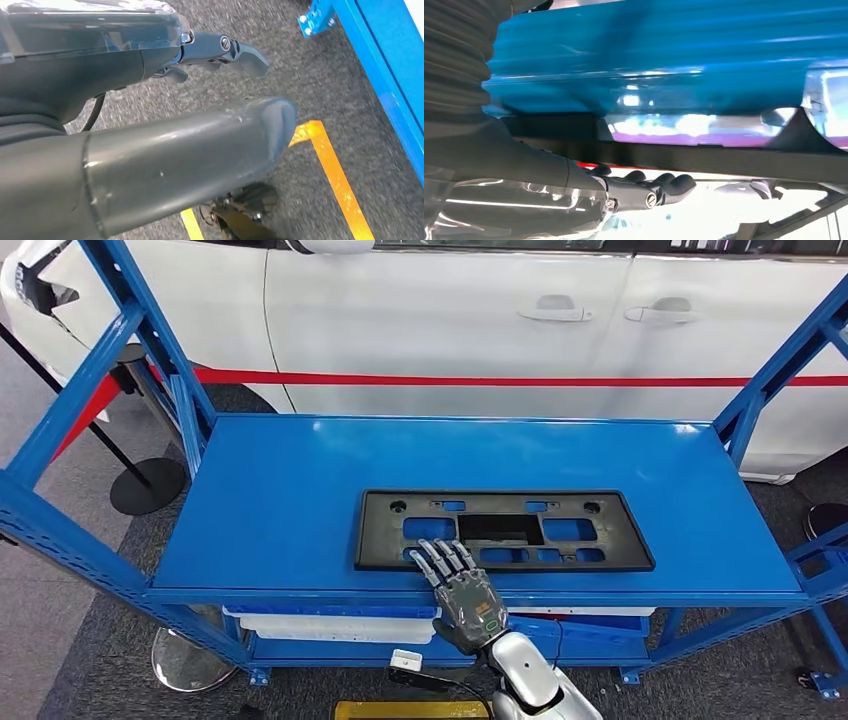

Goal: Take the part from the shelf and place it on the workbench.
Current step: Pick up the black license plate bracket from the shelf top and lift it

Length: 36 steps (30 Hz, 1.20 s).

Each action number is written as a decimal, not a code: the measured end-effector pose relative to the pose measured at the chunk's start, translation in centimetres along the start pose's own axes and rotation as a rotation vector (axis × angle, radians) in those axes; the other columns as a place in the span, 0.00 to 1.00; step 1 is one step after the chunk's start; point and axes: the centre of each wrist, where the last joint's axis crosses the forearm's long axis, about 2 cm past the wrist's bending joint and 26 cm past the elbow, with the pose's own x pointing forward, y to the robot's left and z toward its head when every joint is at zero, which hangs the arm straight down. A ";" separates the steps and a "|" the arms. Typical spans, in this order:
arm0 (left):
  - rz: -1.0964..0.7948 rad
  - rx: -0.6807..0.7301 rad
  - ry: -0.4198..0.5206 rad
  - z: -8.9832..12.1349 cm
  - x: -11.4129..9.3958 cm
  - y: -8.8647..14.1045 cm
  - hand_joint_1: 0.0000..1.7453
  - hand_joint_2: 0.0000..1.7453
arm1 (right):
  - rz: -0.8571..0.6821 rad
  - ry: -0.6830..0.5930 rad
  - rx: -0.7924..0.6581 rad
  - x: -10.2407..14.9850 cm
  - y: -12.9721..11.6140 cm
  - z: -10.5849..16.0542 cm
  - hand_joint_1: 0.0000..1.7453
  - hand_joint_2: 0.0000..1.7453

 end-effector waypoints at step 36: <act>0.010 0.004 0.006 0.2 -0.5 -0.1 0.00 0.00 | -0.263 -0.101 -0.241 0.0 -8.2 -2.6 0.00 1.00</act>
